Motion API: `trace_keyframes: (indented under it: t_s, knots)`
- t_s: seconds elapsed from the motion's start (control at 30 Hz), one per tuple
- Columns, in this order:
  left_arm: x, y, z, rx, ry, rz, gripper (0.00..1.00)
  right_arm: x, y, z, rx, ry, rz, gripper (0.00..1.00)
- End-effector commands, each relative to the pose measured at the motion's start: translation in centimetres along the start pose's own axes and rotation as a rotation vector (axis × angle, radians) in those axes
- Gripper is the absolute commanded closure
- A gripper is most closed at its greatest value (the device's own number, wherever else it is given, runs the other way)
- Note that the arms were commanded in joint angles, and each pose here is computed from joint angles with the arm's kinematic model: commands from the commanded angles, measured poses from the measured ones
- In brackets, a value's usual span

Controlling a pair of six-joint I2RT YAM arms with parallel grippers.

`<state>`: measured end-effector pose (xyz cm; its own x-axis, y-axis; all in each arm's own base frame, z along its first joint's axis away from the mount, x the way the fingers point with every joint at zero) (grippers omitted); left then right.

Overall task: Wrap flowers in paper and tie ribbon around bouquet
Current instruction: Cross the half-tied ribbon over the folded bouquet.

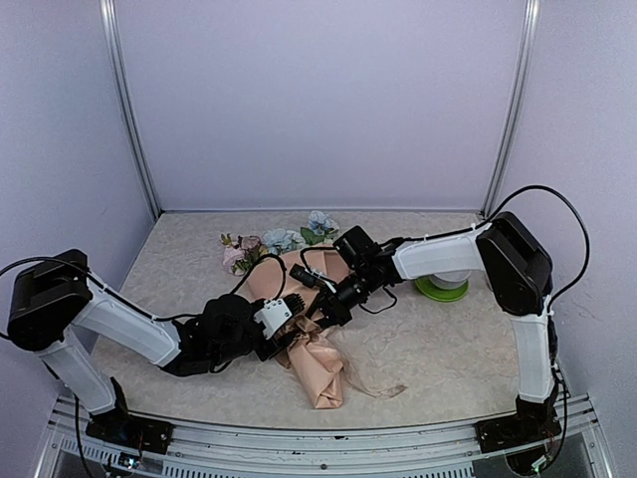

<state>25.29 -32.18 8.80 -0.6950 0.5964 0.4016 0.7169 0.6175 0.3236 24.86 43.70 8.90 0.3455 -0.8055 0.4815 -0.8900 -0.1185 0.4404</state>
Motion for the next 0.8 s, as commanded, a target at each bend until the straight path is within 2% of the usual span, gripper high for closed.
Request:
trace_keyframes:
  t_s: [0.0, 0.2, 0.43, 0.57, 0.7, 0.77]
  knots:
    - [1.4, -0.5, -1.1, 0.035, -0.061, 0.051, 0.39, 1.7, 0.7, -1.8, 0.043, -0.022, 0.034, 1.0]
    - [1.7, 0.1, -0.9, 0.003, -0.047, 0.022, 0.39, 1.5, 0.8, -1.3, 0.051, -0.008, 0.015, 0.99]
    - [4.4, -1.0, -3.2, -0.062, -0.113, 0.142, 0.46, 1.2, 0.7, -1.0, 0.041, 0.002, -0.017, 0.91]
    - [5.6, -0.7, -3.5, -0.068, -0.116, 0.153, 0.55, 1.2, 0.9, -1.2, 0.056, -0.003, -0.026, 0.89]
    - [5.7, -0.6, -2.6, -0.056, -0.076, 0.149, 0.75, 1.1, 0.9, -1.3, 0.06, -0.006, -0.034, 0.93]
    - [5.8, -1.5, -2.0, -0.035, -0.047, 0.201, 0.81, 1.1, 0.8, -1.2, 0.056, -0.002, -0.035, 0.94]
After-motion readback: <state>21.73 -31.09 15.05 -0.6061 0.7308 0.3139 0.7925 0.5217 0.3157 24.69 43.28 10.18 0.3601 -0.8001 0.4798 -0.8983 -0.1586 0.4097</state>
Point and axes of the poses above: each gripper's point midway between its finger pads, its own x axis back along the fingers, its own y axis along the line the jaws close on, z = x × y, the point moved 1 cm from there along x, back along the fingers, and after that the axes turned 6 degrees about x, right-handed, at the moved point
